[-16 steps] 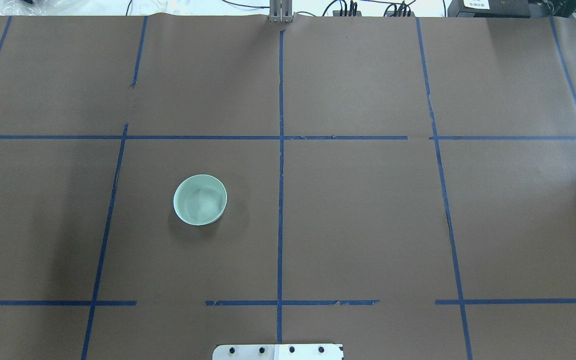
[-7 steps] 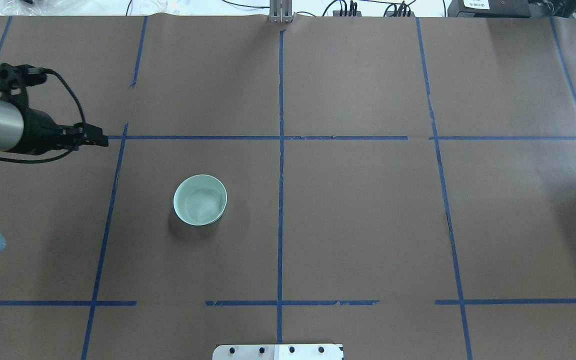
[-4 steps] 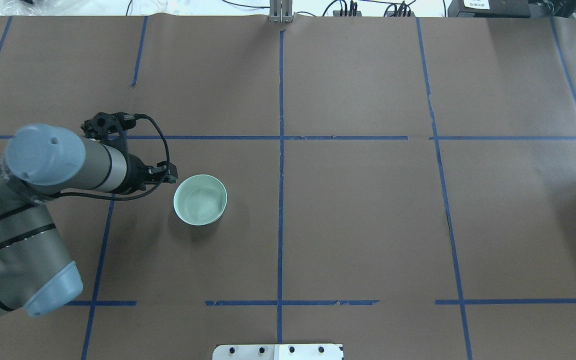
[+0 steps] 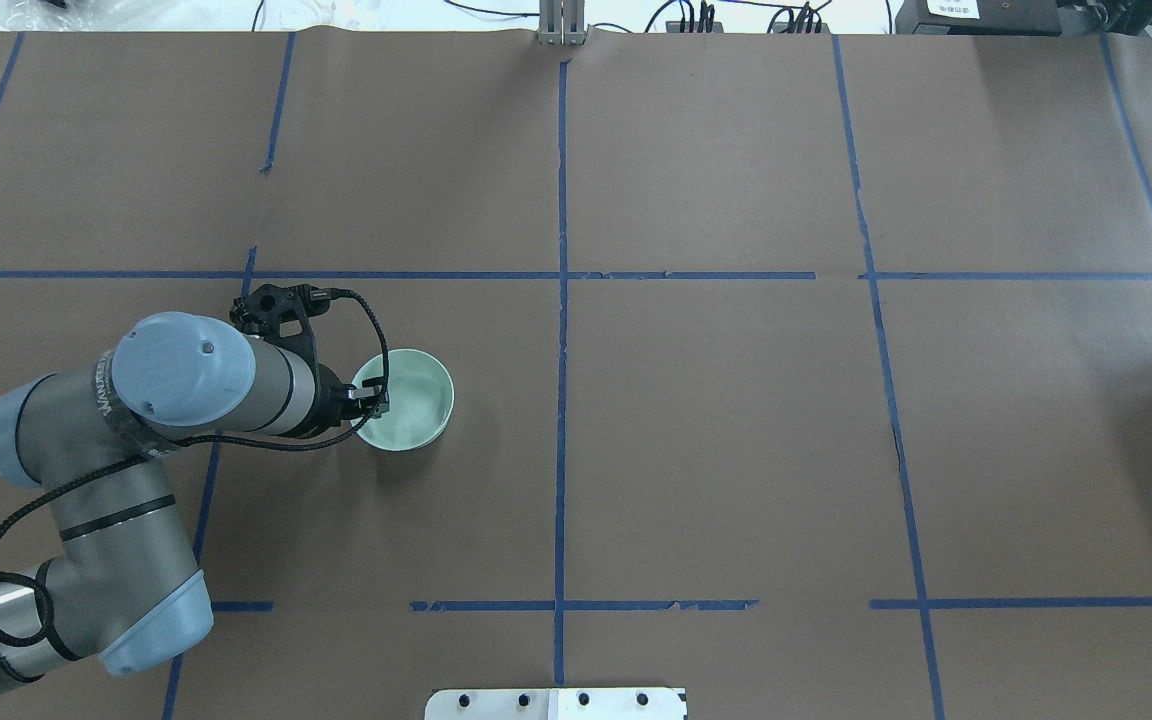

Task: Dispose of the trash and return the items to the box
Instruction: 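Grip the bowl rim with the left gripper and lift it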

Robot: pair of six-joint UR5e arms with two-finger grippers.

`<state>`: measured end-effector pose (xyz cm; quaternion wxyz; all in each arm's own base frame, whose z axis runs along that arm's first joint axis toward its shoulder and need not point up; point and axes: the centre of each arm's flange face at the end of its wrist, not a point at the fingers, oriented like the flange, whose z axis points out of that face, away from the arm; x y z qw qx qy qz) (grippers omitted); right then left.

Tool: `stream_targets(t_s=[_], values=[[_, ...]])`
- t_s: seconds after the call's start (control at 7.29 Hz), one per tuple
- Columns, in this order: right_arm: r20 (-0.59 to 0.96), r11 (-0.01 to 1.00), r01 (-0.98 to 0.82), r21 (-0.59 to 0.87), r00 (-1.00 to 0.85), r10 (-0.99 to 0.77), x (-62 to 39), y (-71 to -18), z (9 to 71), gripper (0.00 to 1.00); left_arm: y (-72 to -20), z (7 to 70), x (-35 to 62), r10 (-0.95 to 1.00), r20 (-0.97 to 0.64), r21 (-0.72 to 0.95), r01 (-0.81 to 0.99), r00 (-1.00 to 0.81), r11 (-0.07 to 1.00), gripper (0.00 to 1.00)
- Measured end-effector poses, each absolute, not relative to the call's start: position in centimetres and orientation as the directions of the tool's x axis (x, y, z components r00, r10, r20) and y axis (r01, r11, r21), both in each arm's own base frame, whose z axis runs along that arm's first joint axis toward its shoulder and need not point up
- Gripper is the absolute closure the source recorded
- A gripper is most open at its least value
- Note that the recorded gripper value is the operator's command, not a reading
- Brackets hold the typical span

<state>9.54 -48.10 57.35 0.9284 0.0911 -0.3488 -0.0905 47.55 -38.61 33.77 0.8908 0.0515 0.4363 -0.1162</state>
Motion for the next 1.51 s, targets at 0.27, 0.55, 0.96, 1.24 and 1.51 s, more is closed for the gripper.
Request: stream_targets(t_s=[0.27,0.55,0.96,1.24,1.51], values=[[0.631,0.967,0.106,0.234,0.740,-0.233,9.5,-47.9,57.3,0.00,-38.1,33.7,47.9,-0.155,-0.789,-0.008,0.241,0.594,0.970,1.00],[0.631,0.966,0.106,0.236,0.740,-0.236,9.5,-47.9,57.3,0.00,-38.6,32.6,46.3,-0.130,-0.790,0.018,0.236,0.599,0.972,1.00],[0.631,0.966,0.108,0.235,0.739,-0.237,9.5,-47.7,57.4,0.00,-43.1,28.1,35.6,-0.030,-0.739,0.153,0.212,0.673,0.965,1.00],[0.631,0.966,0.110,0.235,0.739,-0.237,9.5,-47.7,57.5,0.00,-46.6,27.1,25.9,0.092,-0.685,0.266,0.131,0.723,0.955,1.00],[0.630,0.966,0.111,0.235,0.739,-0.238,9.4,-47.7,57.5,0.00,-49.3,30.8,16.6,0.255,-0.538,0.396,-0.026,0.804,0.918,1.00]])
